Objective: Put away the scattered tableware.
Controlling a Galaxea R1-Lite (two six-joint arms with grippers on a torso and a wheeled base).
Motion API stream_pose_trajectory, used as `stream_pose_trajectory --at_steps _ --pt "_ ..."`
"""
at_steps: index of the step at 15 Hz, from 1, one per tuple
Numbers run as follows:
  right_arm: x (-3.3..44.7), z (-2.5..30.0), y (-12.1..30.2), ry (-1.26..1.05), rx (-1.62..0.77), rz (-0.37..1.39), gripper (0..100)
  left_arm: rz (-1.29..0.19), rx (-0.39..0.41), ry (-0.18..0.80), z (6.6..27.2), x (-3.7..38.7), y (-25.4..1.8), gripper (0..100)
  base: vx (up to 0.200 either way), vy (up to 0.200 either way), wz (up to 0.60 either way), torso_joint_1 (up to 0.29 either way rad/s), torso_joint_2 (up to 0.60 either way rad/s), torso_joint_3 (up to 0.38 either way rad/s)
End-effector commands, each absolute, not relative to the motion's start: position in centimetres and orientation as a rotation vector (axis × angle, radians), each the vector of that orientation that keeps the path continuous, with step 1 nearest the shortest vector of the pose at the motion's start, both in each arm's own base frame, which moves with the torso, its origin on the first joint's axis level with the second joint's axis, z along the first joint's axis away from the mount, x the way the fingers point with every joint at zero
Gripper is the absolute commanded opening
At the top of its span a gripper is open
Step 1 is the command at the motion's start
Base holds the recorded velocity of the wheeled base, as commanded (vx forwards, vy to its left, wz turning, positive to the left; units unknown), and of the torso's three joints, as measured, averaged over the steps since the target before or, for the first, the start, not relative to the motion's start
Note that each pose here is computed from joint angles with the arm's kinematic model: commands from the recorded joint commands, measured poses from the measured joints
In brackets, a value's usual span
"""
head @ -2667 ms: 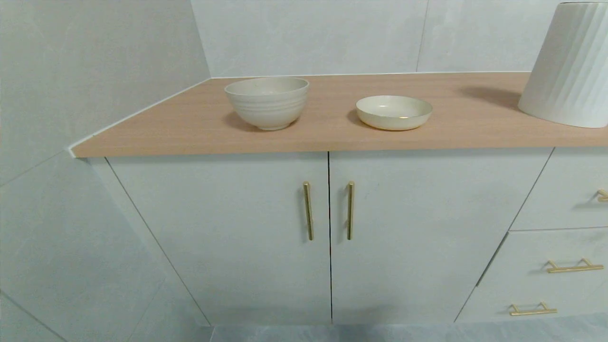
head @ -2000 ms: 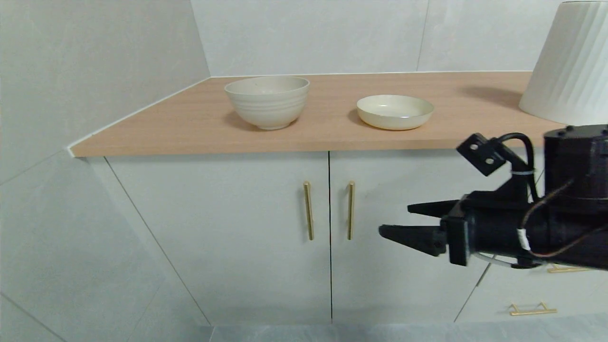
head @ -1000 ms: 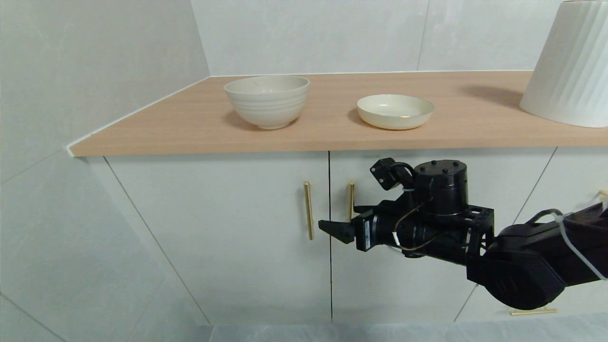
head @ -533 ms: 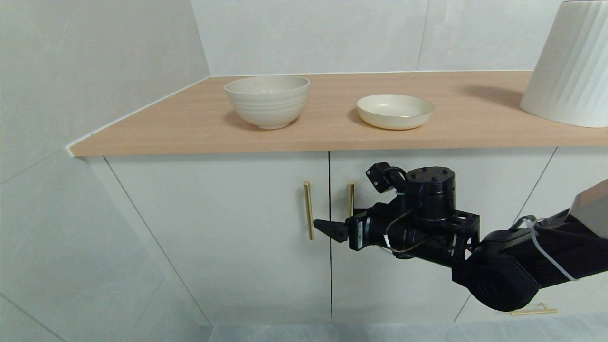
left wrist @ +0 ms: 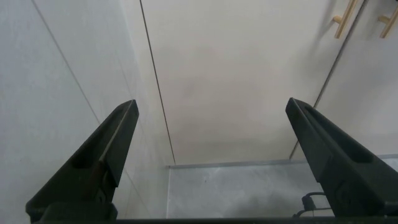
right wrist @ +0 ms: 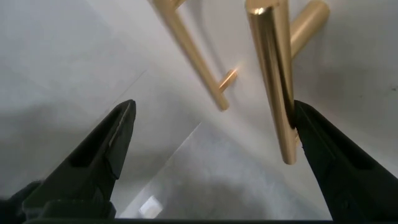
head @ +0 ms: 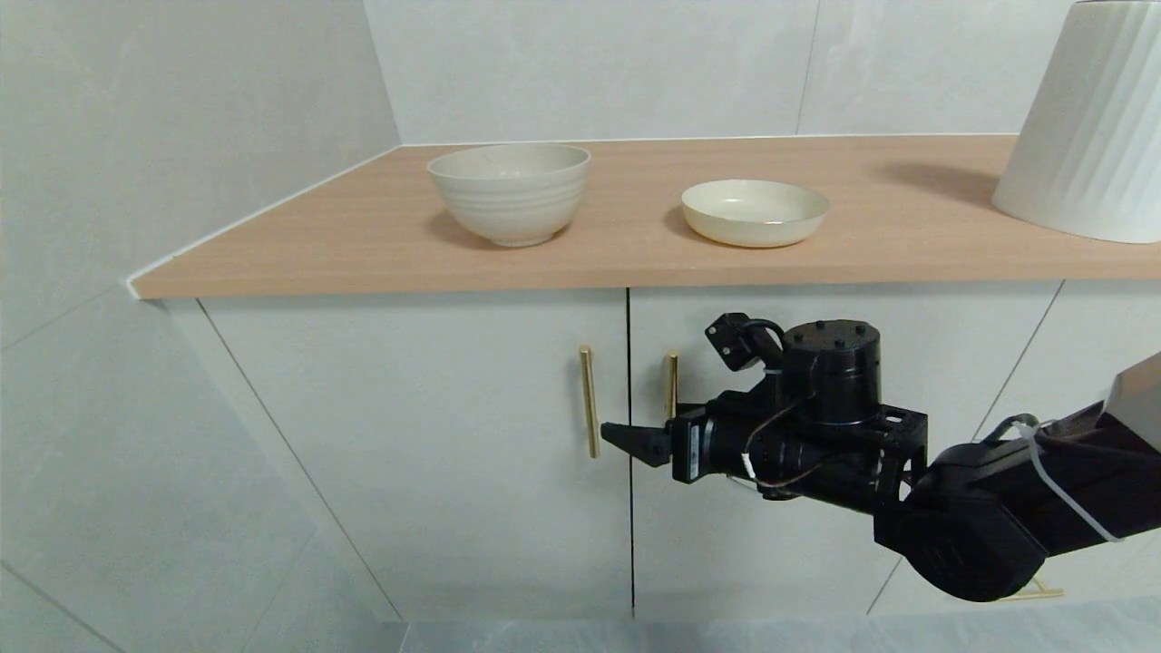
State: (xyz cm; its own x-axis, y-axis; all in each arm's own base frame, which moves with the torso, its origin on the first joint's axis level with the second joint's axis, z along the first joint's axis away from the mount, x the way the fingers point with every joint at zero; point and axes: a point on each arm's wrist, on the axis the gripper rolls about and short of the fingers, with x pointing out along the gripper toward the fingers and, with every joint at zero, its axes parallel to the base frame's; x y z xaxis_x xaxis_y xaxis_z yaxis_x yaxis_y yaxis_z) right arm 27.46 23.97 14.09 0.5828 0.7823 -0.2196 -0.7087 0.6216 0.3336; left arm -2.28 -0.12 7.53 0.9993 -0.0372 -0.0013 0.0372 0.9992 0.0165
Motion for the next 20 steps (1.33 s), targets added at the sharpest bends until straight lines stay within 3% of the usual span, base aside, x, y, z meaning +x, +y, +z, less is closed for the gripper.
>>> stream_pose_trajectory --at_steps 1,11,20 --pt "26.8 15.1 23.5 0.344 0.227 0.904 100 -0.037 0.017 0.001 7.5 -2.3 -0.1 100 0.000 0.000 0.00 0.000 0.00 0.000" --pt "22.4 15.3 21.6 0.427 0.230 1.123 100 -0.037 0.017 0.001 7.5 -2.3 -0.1 100 0.000 0.000 0.00 0.000 0.00 0.000" --pt "19.0 15.8 20.3 0.416 0.225 1.175 100 -0.037 0.021 0.000 7.5 -2.3 -0.1 100 0.000 0.000 0.00 0.000 0.00 0.000"
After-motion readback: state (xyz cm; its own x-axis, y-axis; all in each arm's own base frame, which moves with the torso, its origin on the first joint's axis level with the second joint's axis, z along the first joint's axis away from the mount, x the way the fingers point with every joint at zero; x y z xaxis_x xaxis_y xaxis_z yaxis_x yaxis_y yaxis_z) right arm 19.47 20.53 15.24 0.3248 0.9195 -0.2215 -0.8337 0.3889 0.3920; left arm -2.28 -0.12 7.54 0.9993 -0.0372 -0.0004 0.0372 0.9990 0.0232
